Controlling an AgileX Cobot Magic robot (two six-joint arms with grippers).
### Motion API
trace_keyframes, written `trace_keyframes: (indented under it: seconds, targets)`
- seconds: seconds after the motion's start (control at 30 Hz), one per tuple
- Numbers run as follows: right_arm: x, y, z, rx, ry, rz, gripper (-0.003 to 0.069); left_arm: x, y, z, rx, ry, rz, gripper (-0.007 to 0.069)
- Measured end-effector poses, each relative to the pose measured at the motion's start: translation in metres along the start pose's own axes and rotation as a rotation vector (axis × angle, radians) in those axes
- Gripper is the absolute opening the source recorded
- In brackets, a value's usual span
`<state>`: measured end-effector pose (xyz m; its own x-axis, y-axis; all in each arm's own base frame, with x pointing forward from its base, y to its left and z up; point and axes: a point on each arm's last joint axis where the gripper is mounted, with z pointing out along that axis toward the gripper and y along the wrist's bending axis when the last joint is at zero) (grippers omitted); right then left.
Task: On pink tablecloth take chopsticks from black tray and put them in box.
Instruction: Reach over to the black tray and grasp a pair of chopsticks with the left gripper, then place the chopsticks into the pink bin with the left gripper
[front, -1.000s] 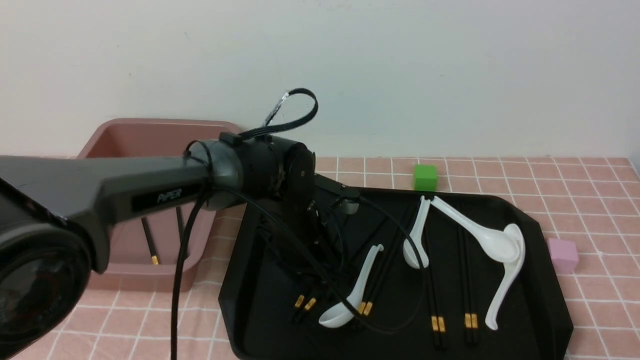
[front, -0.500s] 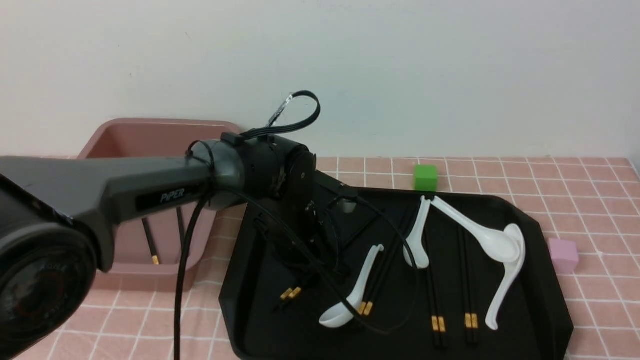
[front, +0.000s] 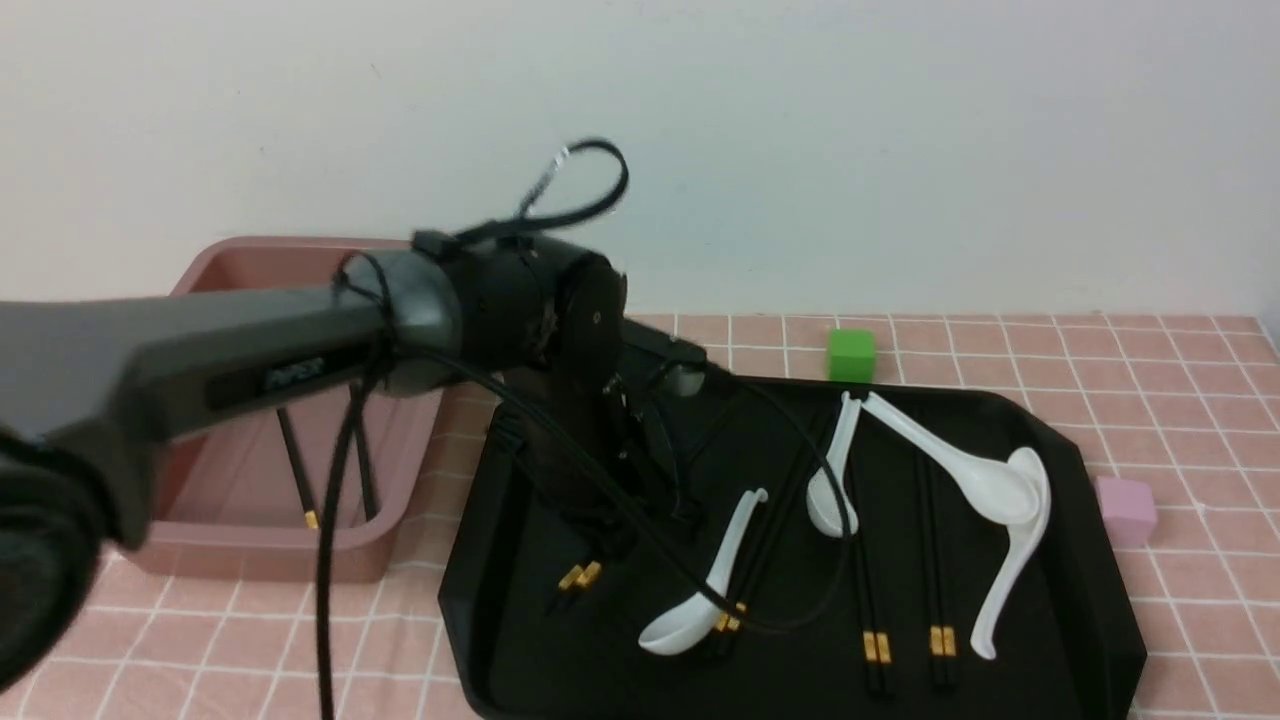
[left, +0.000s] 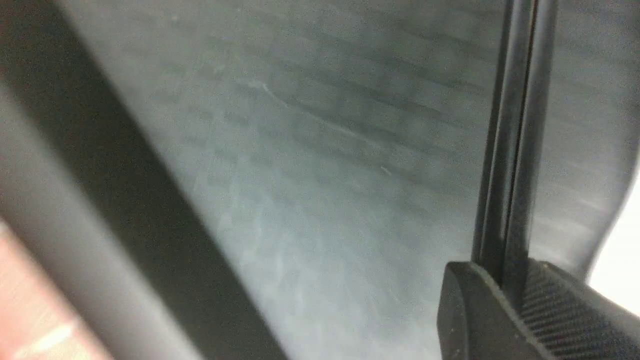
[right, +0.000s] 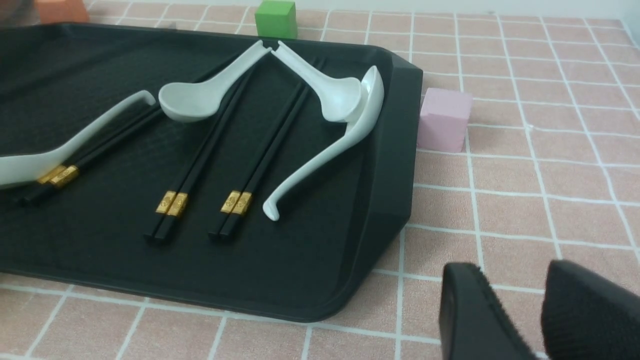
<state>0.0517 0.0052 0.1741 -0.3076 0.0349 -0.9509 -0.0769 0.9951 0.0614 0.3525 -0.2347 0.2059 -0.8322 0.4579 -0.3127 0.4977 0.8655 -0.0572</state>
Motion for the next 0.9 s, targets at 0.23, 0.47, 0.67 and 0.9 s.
trace_keyframes:
  seconds: [0.23,0.47,0.67,0.9]
  targets:
    - [0.000,0.000,0.000,0.000,0.000,0.000,0.0240,0.028,0.009,-0.088,-0.003,-0.141,-0.042,0.0113]
    - [0.000,0.000,0.000,0.000,0.000,0.000,0.0240,0.069,0.102,-0.116,-0.171,-0.211,-0.289,0.0113]
    - [0.000,0.000,0.000,0.000,0.000,0.000,0.0240,0.081,0.160,-0.103,-0.258,-0.214,-0.419,0.0113]
    - [0.000,0.000,0.000,0.000,0.000,0.000,0.0240,0.077,0.180,-0.086,-0.308,-0.251,-0.403,0.0113]
